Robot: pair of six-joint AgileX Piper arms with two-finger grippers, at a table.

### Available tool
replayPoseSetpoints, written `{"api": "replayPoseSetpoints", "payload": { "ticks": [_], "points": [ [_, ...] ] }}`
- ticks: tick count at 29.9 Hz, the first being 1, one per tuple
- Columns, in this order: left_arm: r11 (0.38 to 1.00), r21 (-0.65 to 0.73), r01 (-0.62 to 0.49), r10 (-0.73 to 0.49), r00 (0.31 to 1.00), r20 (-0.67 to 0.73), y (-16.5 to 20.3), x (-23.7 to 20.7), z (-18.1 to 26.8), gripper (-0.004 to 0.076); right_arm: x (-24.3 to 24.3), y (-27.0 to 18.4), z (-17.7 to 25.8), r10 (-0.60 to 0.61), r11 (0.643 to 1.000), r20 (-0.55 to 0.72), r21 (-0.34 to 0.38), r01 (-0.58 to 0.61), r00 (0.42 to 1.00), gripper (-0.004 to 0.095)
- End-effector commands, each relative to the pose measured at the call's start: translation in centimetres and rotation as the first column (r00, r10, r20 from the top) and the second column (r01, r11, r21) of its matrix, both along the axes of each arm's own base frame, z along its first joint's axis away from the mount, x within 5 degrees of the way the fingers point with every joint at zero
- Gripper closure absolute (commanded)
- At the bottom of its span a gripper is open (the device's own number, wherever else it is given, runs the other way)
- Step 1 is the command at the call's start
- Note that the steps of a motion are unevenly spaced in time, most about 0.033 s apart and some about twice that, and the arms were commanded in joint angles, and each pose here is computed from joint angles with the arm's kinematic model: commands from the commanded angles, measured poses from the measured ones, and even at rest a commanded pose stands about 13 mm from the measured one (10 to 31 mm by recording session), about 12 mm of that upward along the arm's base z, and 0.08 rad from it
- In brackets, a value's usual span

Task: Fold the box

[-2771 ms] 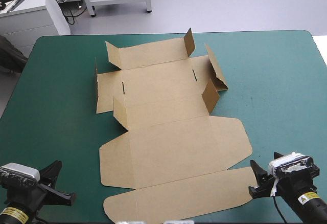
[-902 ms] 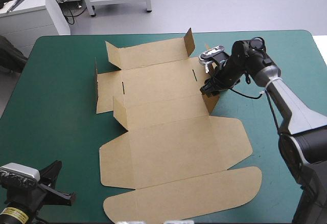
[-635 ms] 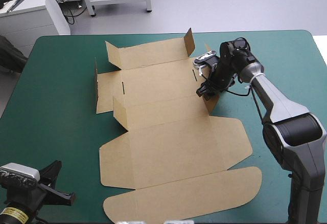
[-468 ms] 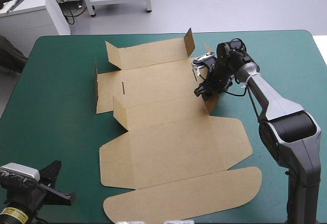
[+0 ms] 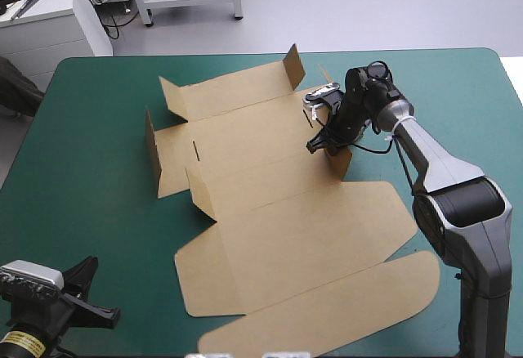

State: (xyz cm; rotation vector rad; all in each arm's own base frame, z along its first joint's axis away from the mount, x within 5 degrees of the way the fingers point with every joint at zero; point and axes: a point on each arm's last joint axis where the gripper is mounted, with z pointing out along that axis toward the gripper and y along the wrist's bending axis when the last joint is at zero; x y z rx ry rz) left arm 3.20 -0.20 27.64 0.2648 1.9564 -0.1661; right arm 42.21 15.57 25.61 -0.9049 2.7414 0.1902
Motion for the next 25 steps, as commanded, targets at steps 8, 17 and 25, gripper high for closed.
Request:
{"api": "replayPoseSetpoints", "payload": {
  "ticks": [8,17,25],
  "points": [
    [1.0,-0.022,0.011,-0.009,0.997,0.078,-0.1,0.2,1.3,0.0734,0.4,-0.9,5.9,0.381,0.913,0.217,-0.24,-0.329,0.899,0.0927],
    [1.0,-0.022,0.011,-0.009,0.997,0.078,-0.1,0.2,1.3,0.0734,0.9,1.9,6.4,0.578,0.816,0.289,-0.236,-0.528,0.763,0.0928],
    [1.0,-0.022,0.011,-0.009,0.997,0.078,-0.1,0.2,1.3,0.0734,-1.9,8.1,5.5,0.726,0.687,0.25,-0.235,-0.687,0.641,0.0928]
  ]
}}
